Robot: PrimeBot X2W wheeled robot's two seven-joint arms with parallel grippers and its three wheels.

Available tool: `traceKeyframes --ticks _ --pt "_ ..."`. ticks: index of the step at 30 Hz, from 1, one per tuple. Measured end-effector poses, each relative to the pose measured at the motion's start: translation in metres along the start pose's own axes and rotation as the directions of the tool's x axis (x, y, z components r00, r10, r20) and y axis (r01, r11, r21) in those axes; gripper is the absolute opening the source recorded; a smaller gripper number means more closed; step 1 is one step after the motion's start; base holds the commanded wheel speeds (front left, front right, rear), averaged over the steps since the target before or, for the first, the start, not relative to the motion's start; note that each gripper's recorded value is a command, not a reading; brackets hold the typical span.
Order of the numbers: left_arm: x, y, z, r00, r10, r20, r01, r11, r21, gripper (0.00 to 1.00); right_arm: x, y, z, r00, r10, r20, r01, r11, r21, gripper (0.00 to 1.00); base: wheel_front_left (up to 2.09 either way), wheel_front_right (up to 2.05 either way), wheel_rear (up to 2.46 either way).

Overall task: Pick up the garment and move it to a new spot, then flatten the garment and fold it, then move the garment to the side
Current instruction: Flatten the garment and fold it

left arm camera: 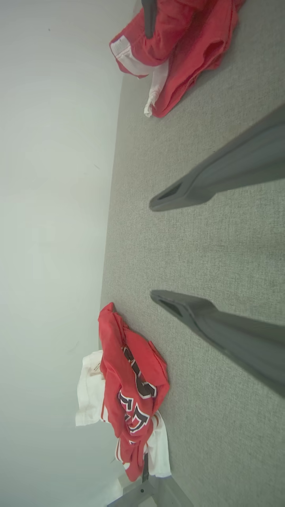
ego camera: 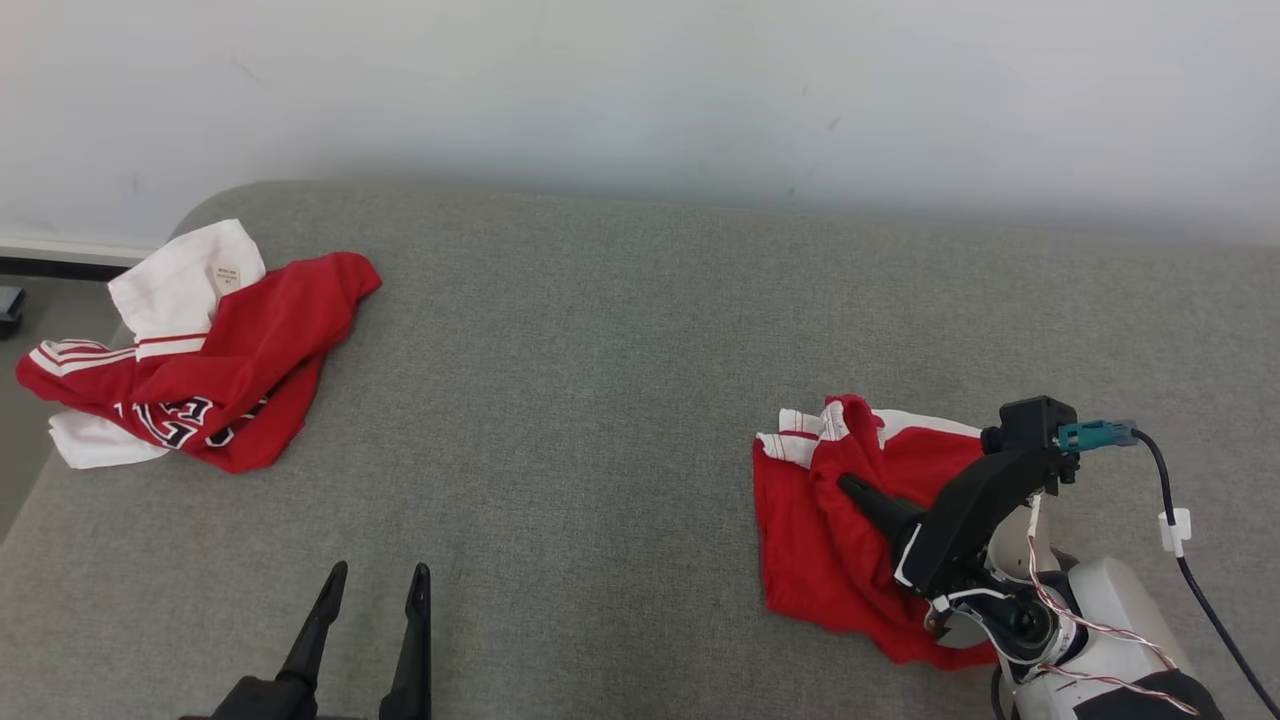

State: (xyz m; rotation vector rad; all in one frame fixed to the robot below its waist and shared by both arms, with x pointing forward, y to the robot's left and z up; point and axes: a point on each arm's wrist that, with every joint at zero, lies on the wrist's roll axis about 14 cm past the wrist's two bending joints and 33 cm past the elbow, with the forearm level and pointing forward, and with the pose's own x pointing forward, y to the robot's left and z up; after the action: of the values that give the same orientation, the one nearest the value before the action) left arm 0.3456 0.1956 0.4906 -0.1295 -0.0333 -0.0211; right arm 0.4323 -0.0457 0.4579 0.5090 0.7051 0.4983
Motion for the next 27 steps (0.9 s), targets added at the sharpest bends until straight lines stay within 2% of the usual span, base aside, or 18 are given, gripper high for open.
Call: traceKeyframes --ticks 3,6,7,8,9,12,18,23,27 --pt "0.0 0.003 -0.001 1.0 0.01 -0.004 -0.01 1.0 -0.001 1.0 0.006 -0.002 -0.003 1.0 -0.006 -0.006 0.006 1.0 0.026 0.0 0.0 0.0 0.0" --pt "0.001 0.004 -0.003 1.0 0.013 -0.009 -0.013 1.0 -0.002 1.0 0.012 -0.005 -0.005 0.999 -0.031 -0.006 0.031 1.0 -0.004 0.0 0.0 0.0 0.0" --pt "0.001 0.004 -0.003 1.0 0.014 -0.008 -0.014 1.0 -0.002 1.0 0.013 -0.006 -0.007 0.999 -0.042 -0.015 0.042 0.999 -0.017 0.18 0.0 0.0 0.0" --pt "0.001 0.004 -0.002 1.0 0.015 -0.008 -0.015 1.0 -0.004 1.0 0.014 -0.007 -0.009 0.999 -0.051 -0.018 0.05 0.998 -0.038 0.87 0.0 0.0 0.0" --pt "0.002 0.004 -0.002 1.0 0.015 -0.006 -0.015 1.0 -0.007 1.0 0.014 -0.006 -0.01 0.998 -0.053 -0.014 0.053 0.998 -0.046 1.0 0.0 0.0 0.0" --pt "0.002 0.005 0.0 1.0 0.017 0.001 -0.017 1.0 -0.006 1.0 0.013 -0.002 -0.005 0.999 -0.049 0.012 0.05 0.996 -0.077 1.0 0.0 0.0 0.0" --pt "0.0 0.009 0.002 1.0 0.021 0.005 -0.021 1.0 0.002 1.0 -0.009 0.009 0.035 0.982 -0.002 0.191 0.035 0.984 -0.173 1.0 0.0 0.0 0.0" --pt "0.0 0.012 0.005 1.0 0.024 0.015 -0.024 1.0 0.007 1.0 -0.043 -0.001 0.069 0.929 0.003 0.37 0.088 0.97 -0.228 1.0 0.0 0.0 0.0" --pt "0.003 0.011 0.008 1.0 0.016 0.025 -0.016 1.0 0.01 1.0 -0.069 -0.009 0.085 0.87 0.005 0.492 0.133 0.96 -0.246 1.0 0.0 0.0 0.0"
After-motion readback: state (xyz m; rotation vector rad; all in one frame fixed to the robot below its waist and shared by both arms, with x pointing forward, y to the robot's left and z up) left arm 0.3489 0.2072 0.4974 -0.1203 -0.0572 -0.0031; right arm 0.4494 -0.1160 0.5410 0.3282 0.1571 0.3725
